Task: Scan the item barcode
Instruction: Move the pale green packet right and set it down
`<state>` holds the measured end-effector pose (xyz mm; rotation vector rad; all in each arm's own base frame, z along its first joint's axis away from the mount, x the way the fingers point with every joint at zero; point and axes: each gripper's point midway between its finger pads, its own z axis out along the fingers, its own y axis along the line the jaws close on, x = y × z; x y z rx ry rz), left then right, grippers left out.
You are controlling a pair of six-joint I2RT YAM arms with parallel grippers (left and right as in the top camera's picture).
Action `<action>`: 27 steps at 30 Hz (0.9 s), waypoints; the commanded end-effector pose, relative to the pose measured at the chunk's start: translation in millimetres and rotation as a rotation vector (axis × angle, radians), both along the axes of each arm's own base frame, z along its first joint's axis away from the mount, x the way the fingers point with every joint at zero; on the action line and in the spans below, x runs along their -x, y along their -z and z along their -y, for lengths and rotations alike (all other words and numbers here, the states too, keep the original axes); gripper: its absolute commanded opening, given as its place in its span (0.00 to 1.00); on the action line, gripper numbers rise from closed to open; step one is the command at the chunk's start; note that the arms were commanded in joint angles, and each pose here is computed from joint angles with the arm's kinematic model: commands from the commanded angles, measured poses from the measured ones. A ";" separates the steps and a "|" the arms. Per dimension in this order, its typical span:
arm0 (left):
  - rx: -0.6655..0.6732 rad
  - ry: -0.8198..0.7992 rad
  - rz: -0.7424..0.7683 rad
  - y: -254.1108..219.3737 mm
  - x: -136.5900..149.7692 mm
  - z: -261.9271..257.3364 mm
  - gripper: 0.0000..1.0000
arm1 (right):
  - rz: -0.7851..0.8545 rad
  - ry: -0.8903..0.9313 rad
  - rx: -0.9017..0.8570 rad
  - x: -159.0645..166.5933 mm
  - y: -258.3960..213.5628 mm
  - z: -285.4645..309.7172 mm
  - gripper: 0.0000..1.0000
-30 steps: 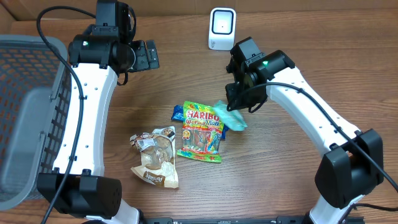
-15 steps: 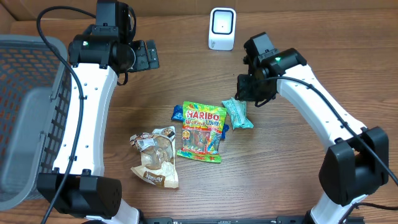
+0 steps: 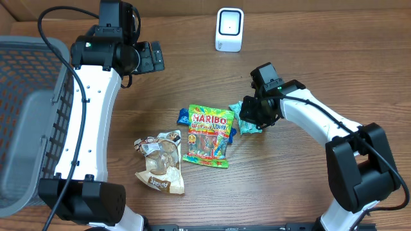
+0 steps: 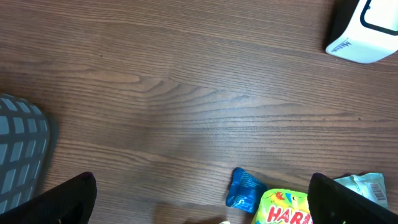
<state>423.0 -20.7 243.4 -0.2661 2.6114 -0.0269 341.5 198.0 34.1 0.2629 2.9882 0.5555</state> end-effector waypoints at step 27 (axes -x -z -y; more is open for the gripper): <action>-0.011 -0.001 0.025 -8.4 -4.4 -1.0 1.00 | 0.392 -0.306 0.509 -73.9 -26.7 76.8 0.04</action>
